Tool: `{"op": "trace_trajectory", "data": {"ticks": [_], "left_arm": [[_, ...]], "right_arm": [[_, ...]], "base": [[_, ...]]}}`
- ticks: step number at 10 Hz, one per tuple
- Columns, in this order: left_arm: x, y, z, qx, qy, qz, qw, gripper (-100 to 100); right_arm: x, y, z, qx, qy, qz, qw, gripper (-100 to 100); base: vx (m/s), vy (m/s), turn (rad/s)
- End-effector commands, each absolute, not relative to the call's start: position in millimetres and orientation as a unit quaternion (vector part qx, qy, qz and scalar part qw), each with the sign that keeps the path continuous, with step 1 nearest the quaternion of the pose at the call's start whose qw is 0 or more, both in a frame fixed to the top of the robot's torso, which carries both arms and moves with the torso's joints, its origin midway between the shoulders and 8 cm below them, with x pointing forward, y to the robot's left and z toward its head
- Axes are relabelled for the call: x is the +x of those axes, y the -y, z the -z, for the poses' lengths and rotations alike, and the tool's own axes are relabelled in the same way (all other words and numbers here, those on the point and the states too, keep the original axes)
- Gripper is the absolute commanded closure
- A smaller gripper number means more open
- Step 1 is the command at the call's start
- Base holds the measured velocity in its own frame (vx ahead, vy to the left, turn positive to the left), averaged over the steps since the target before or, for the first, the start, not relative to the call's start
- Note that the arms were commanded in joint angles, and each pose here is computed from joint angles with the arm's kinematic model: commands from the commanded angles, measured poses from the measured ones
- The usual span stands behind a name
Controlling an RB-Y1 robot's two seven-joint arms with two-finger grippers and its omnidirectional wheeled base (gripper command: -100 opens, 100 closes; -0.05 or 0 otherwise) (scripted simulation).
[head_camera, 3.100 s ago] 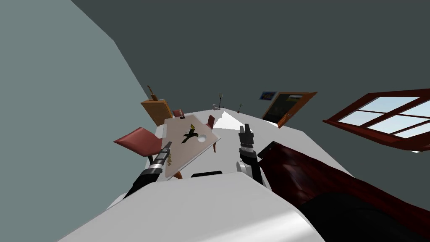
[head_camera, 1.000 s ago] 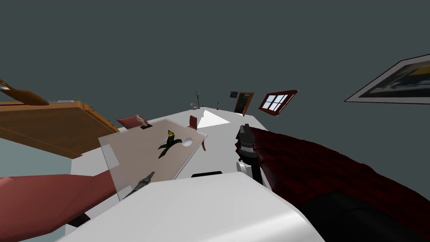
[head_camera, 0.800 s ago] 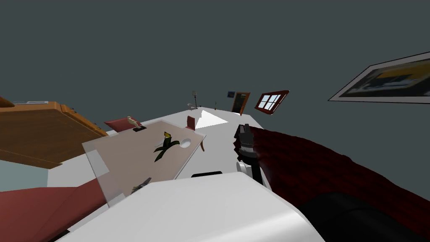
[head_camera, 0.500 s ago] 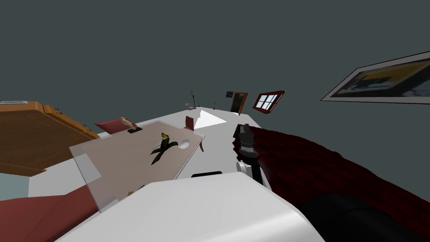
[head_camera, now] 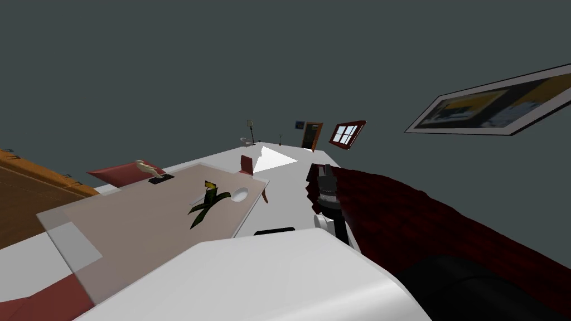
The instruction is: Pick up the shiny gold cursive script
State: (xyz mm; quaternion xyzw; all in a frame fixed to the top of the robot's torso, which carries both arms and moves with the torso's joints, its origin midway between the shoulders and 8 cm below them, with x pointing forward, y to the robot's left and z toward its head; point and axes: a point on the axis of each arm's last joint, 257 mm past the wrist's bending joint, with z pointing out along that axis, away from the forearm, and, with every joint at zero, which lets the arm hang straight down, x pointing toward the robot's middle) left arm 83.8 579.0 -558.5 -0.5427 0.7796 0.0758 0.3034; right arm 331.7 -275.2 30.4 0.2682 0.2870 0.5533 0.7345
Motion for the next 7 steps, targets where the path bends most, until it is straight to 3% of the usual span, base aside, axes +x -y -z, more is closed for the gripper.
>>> {"op": "trace_trajectory", "data": {"ticks": [1, 7], "left_arm": [[75.6, -579.5, 559.2, -0.546, -0.780, -0.085, 0.293, -100], [11.7, -595.4, 579.1, -0.568, -0.779, -0.144, 0.223, -100]], "right_arm": [[331.7, 275.2, -30.4, 0.268, -0.287, -0.553, 0.735, 0], [331.7, 275.3, -30.4, 0.268, -0.287, -0.553, 0.735, 0]], "base": [[0.036, 0.018, -0.050], [0.039, 0.013, -0.101]]}}
